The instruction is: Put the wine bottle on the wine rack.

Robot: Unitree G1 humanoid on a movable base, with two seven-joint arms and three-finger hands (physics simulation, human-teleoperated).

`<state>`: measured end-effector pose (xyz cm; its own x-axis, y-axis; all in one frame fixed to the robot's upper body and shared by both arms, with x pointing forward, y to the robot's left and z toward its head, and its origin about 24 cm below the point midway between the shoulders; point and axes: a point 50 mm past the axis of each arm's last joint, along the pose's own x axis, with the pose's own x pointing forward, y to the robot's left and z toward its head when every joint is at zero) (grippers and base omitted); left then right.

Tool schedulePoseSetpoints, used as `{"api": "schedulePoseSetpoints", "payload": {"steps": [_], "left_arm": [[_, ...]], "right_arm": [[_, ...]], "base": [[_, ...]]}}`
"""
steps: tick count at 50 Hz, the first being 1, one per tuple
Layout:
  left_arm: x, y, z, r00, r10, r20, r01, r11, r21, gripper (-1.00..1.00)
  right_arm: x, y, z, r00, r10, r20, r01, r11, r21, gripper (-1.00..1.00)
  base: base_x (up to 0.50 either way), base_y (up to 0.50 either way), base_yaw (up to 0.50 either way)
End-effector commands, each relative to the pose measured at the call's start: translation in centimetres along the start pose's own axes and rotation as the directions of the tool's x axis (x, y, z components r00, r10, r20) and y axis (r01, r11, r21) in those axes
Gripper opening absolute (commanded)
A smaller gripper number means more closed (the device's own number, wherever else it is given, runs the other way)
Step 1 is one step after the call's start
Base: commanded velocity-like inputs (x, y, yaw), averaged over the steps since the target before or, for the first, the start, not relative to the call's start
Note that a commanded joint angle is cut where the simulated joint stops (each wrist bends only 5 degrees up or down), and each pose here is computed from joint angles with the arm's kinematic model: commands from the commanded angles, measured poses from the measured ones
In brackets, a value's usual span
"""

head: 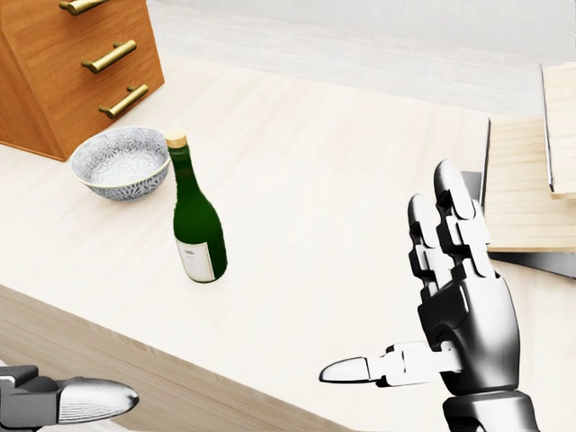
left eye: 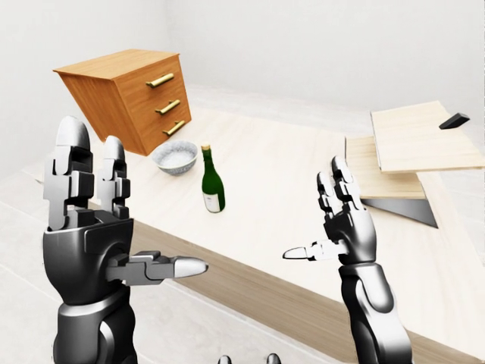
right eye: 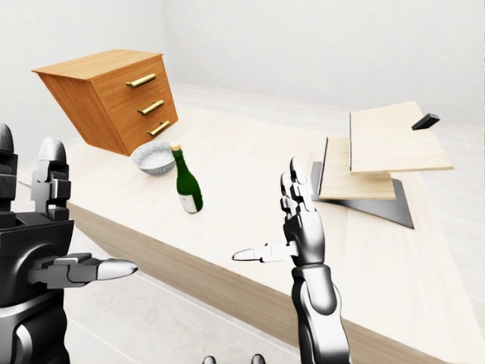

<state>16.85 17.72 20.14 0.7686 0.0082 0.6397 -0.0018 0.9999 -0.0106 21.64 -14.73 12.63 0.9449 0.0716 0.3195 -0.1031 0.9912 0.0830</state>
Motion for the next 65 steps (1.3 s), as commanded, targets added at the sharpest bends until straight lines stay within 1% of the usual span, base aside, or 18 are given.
{"api": "schedulePoseSetpoints", "payload": {"steps": [1, 5, 13, 19, 25, 33, 34, 44, 62, 65], "left_arm": [[-0.1, 0.1, -0.2, 1.000, 0.001, -0.009, -0.001, 1.000, 0.000, 1.00], [-0.1, 0.1, -0.6, 1.000, 0.000, -0.028, 0.000, 1.000, -0.003, 1.00], [-0.4, 0.3, -2.0, 0.995, 0.003, -0.097, -0.003, 1.000, -0.007, 1.00], [-0.6, 0.4, -2.0, 0.995, 0.004, -0.104, -0.004, 1.000, -0.008, 1.00], [-0.9, 0.5, -2.6, 0.990, 0.009, -0.139, -0.010, 1.000, -0.004, 1.00], [-1.0, 0.9, -2.3, 0.991, 0.025, -0.128, -0.025, 1.000, 0.000, 1.00], [-1.1, 0.9, -2.3, 0.991, 0.026, -0.131, -0.026, 1.000, 0.001, 1.00], [-1.1, 1.0, -2.6, 0.990, 0.024, -0.142, -0.023, 1.000, 0.003, 1.00], [-1.3, 1.2, -3.0, 0.986, 0.024, -0.162, -0.024, 1.000, 0.005, 1.00], [-1.3, 1.2, -3.0, 0.986, 0.025, -0.163, -0.024, 1.000, 0.005, 1.00]], "right_arm": [[0.2, 0.3, 0.0, 1.000, 0.008, 0.006, -0.008, 1.000, 0.007, 1.00], [0.2, 0.5, -0.2, 1.000, 0.016, -0.004, -0.016, 1.000, 0.011, 1.00], [0.4, 0.5, -0.6, 1.000, 0.021, -0.020, -0.020, 1.000, 0.007, 1.00], [0.3, 0.8, -0.7, 0.999, 0.033, -0.023, -0.034, 0.999, -0.001, 1.00], [0.3, 0.8, -0.7, 0.999, 0.030, -0.025, -0.030, 1.000, 0.002, 1.00], [0.4, 0.8, -1.1, 0.999, 0.025, -0.038, -0.025, 1.000, 0.009, 1.00], [0.4, 0.8, -1.1, 0.999, 0.034, -0.037, -0.033, 0.999, 0.029, 1.00], [0.6, 0.8, -1.3, 0.999, 0.024, -0.047, -0.024, 1.000, 0.008, 1.00], [0.6, 1.1, -1.7, 0.997, 0.040, -0.063, -0.040, 0.999, 0.016, 1.00], [0.6, 1.2, -1.7, 0.997, 0.049, -0.062, -0.049, 0.999, 0.015, 1.00]], "base": [[0.24, -0.37, 0.00], [-0.01, 0.01, 0.00], [0.00, 0.00, 0.00], [0.44, -0.05, 0.00], [0.48, -0.04, 0.00], [0.00, 0.00, 0.00], [0.00, 0.00, 0.16], [0.00, 0.00, 0.47], [0.00, 0.00, 0.00], [0.32, 0.19, 0.00]]}}
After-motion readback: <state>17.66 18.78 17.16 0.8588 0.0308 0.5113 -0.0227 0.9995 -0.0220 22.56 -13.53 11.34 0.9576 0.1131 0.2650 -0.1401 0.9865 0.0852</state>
